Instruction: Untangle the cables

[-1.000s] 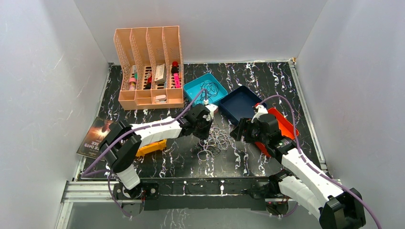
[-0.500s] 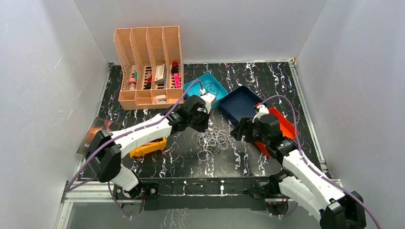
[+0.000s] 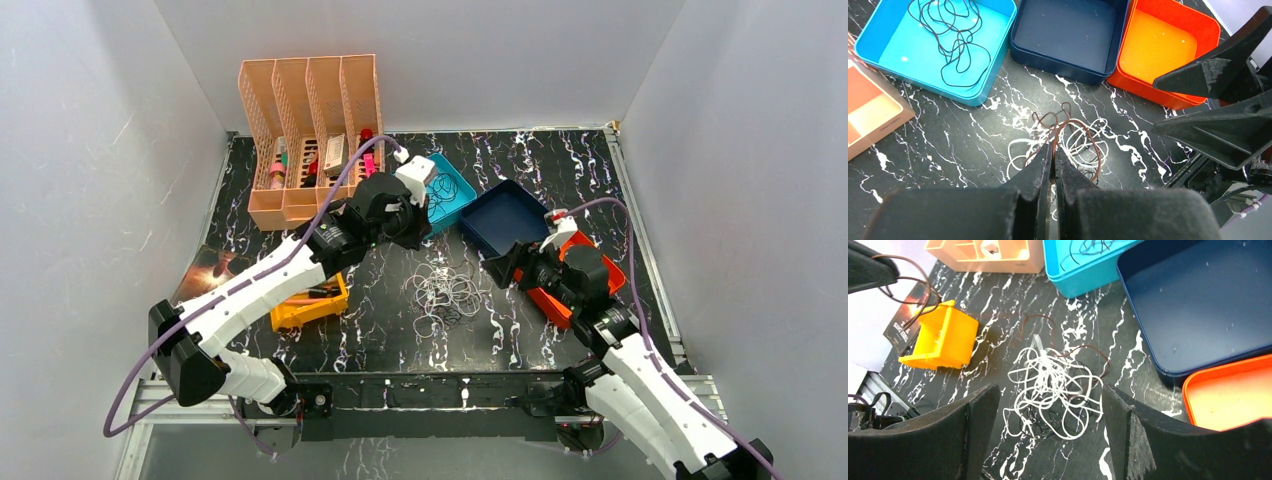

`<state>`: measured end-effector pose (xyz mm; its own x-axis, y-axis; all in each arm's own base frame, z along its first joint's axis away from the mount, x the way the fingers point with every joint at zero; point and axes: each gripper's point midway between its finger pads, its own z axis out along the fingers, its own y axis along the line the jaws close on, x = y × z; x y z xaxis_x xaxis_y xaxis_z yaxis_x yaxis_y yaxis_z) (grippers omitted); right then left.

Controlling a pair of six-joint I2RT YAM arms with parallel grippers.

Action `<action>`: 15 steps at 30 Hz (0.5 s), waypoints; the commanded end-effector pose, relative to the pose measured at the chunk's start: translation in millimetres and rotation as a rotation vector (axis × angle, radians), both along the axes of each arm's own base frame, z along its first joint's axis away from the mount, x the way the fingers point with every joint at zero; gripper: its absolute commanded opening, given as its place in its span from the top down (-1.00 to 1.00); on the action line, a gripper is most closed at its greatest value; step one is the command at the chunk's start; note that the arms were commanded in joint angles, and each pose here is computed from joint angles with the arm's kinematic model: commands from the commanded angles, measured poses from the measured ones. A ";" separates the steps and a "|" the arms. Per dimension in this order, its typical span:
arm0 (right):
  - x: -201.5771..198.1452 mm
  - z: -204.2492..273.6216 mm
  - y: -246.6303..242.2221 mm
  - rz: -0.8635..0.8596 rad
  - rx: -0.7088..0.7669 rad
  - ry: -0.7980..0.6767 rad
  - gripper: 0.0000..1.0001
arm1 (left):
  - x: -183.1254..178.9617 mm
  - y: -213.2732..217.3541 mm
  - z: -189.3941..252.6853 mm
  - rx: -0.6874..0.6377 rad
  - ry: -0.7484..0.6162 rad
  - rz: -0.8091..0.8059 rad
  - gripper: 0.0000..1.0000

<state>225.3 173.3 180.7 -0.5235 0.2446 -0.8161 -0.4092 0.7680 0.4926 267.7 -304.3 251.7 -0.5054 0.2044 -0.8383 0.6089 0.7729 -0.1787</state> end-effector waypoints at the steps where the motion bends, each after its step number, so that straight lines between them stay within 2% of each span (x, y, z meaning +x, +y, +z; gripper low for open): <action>1: 3.3 35.7 5.5 0.048 0.032 -0.176 -0.67 | 5.2 10.9 41.8 -0.031 -0.076 0.032 1.00; 8: -4.0 72.7 24.4 0.195 0.097 -0.484 -0.72 | 5.1 5.2 78.2 -0.081 -0.119 0.001 1.00; 15: 5.6 82.5 42.8 0.277 0.122 -0.680 -0.69 | 4.8 2.1 101.3 -0.116 -0.143 -0.013 1.00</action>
<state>228.2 203.7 202.2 -0.2298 0.2153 -0.9491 -0.7175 0.6214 0.3147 276.7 -306.1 325.0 -0.4121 0.1310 -0.9017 0.6239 0.7618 -0.1744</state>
